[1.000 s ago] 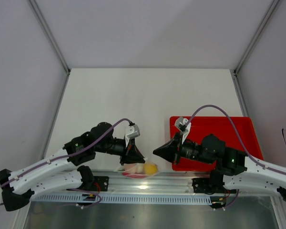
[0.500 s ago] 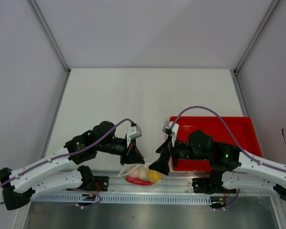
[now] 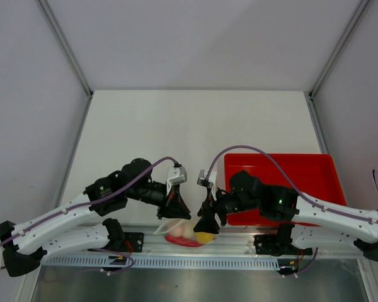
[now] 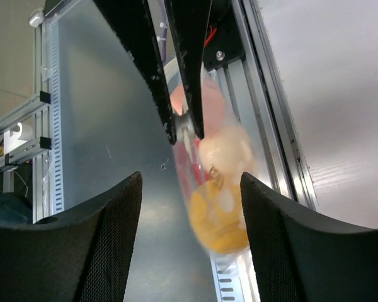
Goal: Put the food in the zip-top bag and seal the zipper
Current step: Zip the zipper food storage bag at the center of the board.
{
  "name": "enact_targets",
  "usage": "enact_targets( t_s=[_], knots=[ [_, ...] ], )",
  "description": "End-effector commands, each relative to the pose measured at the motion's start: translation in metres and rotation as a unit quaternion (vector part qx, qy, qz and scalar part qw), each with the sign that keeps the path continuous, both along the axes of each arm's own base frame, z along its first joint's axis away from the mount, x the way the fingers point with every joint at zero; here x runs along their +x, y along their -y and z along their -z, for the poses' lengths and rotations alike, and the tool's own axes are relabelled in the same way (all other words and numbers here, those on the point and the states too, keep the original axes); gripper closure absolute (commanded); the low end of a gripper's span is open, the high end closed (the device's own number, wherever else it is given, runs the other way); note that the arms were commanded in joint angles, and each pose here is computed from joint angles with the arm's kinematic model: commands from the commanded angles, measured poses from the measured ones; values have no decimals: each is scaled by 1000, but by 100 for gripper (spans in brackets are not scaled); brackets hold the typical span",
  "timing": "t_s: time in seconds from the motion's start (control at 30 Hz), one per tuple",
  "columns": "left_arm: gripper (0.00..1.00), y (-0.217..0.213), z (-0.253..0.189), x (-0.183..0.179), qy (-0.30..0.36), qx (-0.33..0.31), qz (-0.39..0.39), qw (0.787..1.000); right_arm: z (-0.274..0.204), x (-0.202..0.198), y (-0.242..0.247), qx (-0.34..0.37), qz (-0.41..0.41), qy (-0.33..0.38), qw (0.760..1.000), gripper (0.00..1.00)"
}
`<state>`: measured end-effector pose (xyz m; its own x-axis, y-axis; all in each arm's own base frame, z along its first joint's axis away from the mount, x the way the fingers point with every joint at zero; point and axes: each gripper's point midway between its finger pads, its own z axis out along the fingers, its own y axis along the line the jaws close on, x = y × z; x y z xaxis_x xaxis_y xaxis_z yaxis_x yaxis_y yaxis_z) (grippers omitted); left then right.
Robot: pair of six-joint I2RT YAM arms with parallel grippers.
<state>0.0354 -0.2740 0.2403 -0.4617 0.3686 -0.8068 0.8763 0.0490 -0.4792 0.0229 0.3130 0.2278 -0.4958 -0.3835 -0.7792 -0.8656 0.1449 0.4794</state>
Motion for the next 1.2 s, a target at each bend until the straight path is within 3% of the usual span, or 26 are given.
enact_targets(
  t_s=[0.0, 0.17, 0.6, 0.73, 0.87, 1.17],
  knots=[
    [99, 0, -29, -8, 13, -42, 30, 999, -19, 2, -11, 47, -19, 23, 998, 35],
    [99, 0, -31, -10, 9, -45, 29, 999, -29, -1, -18, 69, -37, 27, 997, 37],
    [99, 6, -48, -14, -3, -72, 47, 996, -21, -8, -32, 67, -68, 5, 995, 63],
    [100, 5, -49, -15, -1, -74, 45, 996, -19, -7, -35, 69, -66, 3, 995, 100],
    [100, 5, -41, -11, -4, -59, 36, 998, -27, -6, -36, 91, -57, 3, 994, 100],
    [99, 2, -7, 0, -13, -3, -4, 1000, -47, 31, -17, 159, 87, 12, 983, 100]
  ],
)
